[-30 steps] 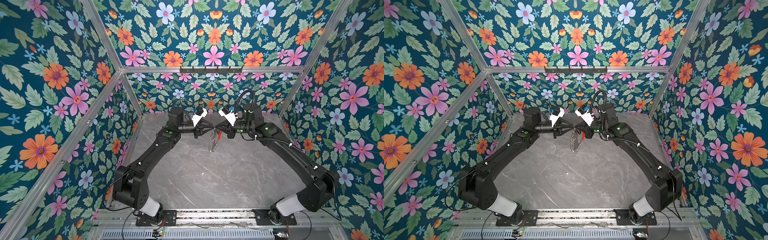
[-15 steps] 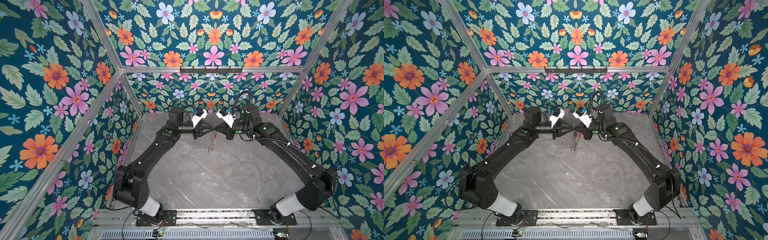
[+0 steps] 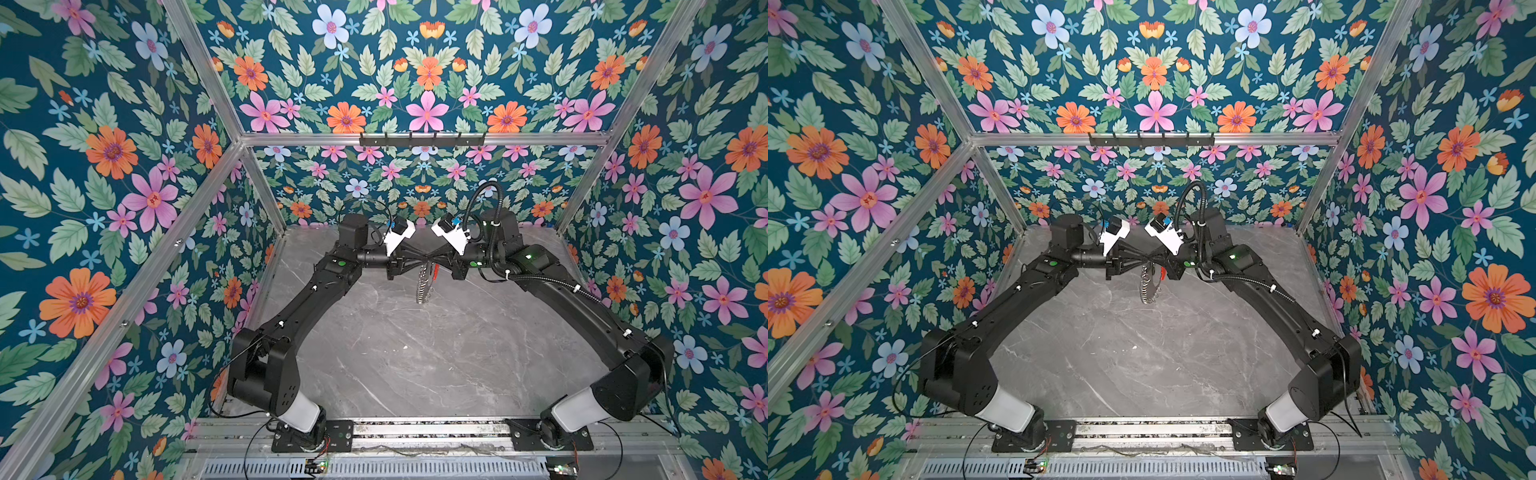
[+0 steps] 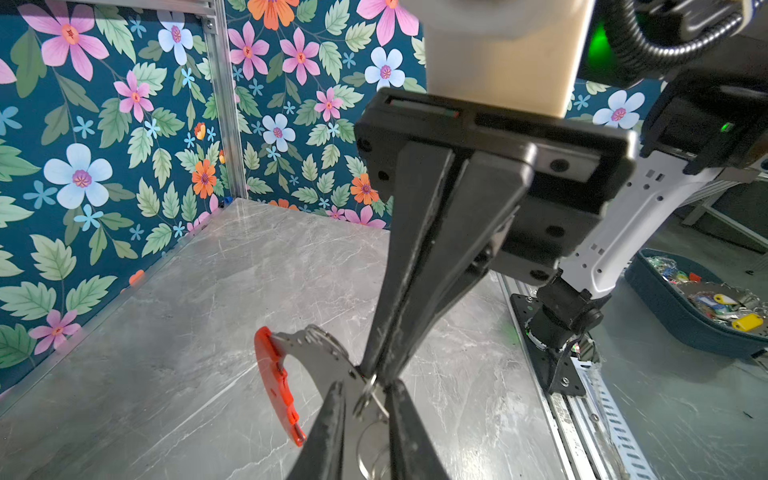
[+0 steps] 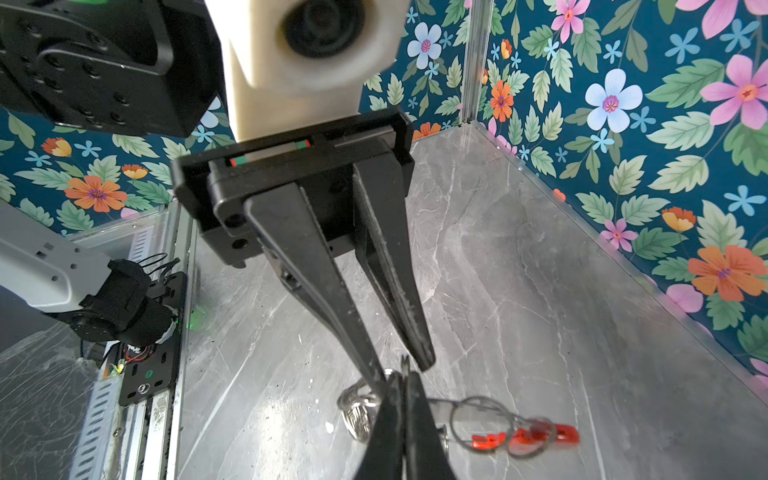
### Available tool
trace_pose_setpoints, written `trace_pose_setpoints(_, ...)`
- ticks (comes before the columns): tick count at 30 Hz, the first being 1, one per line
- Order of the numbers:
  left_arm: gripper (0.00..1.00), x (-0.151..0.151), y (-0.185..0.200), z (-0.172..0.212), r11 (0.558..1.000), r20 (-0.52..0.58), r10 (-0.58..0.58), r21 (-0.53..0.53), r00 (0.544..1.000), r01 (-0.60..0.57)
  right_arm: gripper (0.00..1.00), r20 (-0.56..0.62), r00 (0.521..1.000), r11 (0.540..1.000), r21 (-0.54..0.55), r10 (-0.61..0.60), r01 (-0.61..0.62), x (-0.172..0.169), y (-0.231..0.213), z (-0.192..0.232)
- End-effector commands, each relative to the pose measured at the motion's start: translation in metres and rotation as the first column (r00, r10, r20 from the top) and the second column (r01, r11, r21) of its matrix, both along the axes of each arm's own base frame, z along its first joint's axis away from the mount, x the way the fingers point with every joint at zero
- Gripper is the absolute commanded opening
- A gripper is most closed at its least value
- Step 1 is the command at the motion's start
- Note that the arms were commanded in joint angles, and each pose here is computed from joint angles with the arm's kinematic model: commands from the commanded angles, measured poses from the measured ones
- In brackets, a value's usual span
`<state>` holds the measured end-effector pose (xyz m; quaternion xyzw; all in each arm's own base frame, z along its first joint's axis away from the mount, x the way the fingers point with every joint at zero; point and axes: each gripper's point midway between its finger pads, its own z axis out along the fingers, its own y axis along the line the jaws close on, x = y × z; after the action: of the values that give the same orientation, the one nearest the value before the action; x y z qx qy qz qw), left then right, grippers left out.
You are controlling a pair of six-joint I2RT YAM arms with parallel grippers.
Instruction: Put the keys on the keyring
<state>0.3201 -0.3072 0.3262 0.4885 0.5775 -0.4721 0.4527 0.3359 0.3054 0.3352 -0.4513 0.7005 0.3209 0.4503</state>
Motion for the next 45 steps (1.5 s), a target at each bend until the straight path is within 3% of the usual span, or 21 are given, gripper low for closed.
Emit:
trace_pose_setpoints(1,0.20,-0.002,-0.001,0.004,1.000,0.018,-0.020,-0.014,1.000,0.020,0.00,0.037,0.999,0.998,0.050,0.033,-0.035,-0.002,0.007,0.015)
trace_pose_setpoints(6,0.00,-0.004,-0.002,0.005,0.999,0.020,-0.038,-0.024,0.999,0.039,0.00,0.024,0.999,0.998,0.055,0.043,-0.044,-0.003,0.008,0.014)
trace_pose_setpoints(14,0.00,-0.004,-0.002,0.016,0.996,0.019,-0.024,-0.080,1.000,0.025,0.00,0.008,1.000,0.996,0.086,0.019,-0.020,-0.003,0.008,0.018)
trace_pose_setpoints(17,0.00,0.000,0.001,0.028,0.987,0.018,0.018,-0.160,1.000,-0.015,0.24,0.021,0.999,0.990,0.133,-0.042,0.039,0.000,0.003,0.030)
trace_pose_setpoints(24,0.00,0.003,0.010,0.051,0.944,-0.009,0.068,-0.322,0.998,-0.067,0.42,0.012,0.990,0.948,0.292,-0.138,0.128,-0.001,-0.026,0.058)
trace_pose_setpoints(29,0.00,0.003,0.012,0.059,0.927,-0.026,0.073,-0.368,0.997,-0.078,0.42,-0.080,0.988,0.902,0.404,-0.129,0.150,0.007,-0.044,0.063)
trace_pose_setpoints(33,0.00,0.003,0.014,0.068,0.906,-0.046,0.071,-0.414,0.996,-0.084,0.42,-0.089,0.995,0.881,0.465,-0.053,0.088,0.004,-0.038,0.068)
trace_pose_setpoints(45,0.00,0.005,0.015,0.077,0.882,-0.081,0.065,-0.461,0.995,-0.095,0.43,-0.094,0.993,0.862,0.507,0.070,-0.012,0.001,-0.024,0.076)
